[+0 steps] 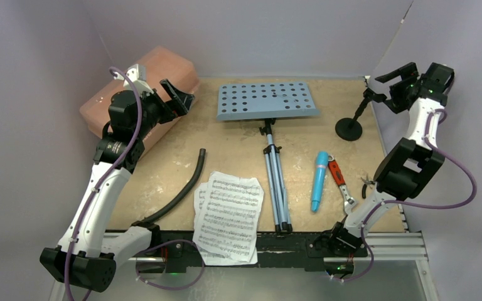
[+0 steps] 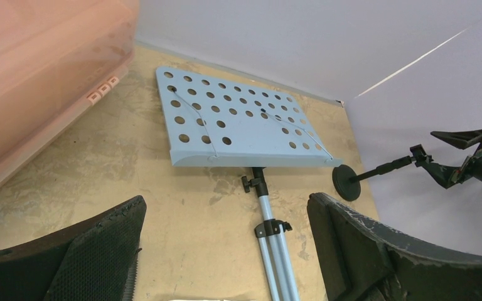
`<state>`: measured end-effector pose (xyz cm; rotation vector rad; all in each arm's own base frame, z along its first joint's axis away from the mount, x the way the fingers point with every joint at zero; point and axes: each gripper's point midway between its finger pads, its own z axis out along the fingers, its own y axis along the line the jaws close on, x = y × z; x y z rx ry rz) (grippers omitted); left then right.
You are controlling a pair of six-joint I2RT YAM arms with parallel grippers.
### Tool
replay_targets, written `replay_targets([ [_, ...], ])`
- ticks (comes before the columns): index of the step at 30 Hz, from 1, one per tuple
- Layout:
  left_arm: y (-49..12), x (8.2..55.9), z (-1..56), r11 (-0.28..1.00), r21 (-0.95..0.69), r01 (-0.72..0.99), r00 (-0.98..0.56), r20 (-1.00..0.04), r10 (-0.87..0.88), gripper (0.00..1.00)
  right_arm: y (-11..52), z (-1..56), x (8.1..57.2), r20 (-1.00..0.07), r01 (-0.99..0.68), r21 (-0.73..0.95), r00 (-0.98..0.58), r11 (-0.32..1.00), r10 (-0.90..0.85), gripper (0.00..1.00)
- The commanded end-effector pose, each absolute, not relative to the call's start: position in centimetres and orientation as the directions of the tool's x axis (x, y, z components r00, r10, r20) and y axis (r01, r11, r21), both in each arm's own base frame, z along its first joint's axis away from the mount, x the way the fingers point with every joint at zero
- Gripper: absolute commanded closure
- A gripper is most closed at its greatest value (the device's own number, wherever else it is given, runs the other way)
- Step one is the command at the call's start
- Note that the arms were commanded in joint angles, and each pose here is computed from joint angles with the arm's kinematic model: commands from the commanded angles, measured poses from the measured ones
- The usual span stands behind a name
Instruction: Set up the instrument practice props
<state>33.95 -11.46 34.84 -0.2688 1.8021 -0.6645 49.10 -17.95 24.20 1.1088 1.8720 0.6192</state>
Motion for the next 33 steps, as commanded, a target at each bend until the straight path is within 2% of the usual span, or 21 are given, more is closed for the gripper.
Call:
replay_targets([
  [1,-11.3,34.1,35.9,0.817,-0.553,0.162,-0.300,-0.817,-0.493,0.01,-23.2,28.3,47.3,-0.592,0.556,0.637,-0.091,0.534,0.801,0.02],
  [5,-11.4,34.3,35.9,0.815,-0.554,0.167,-0.307,-0.815,-0.491,0.00,-22.9,29.6,47.5,-0.616,0.545,0.629,-0.086,0.554,0.783,0.02],
  [12,-11.8,34.7,35.1,0.817,-0.553,0.166,-0.333,-0.811,-0.482,0.00,-19.0,33.8,50.1,-0.744,0.492,0.532,-0.117,0.690,0.657,0.02],
  [19,-12.1,35.1,32.8,0.817,-0.562,0.127,-0.400,-0.783,-0.477,0.01,-9.9,35.8,52.5,-0.776,0.280,0.526,-0.228,0.803,0.588,0.02],
  [26,-12.0,35.3,29.0,0.834,-0.550,0.049,-0.492,-0.740,-0.459,0.01,1.2,32.9,51.8,-0.756,0.069,0.517,-0.430,0.853,0.493,0.02],
  [33,-12.5,35.6,25.2,0.826,-0.563,-0.002,-0.573,-0.677,-0.462,0.01,6.2,25.3,46.2,-0.680,-0.006,0.514,-0.612,0.858,0.403,0.02],
])
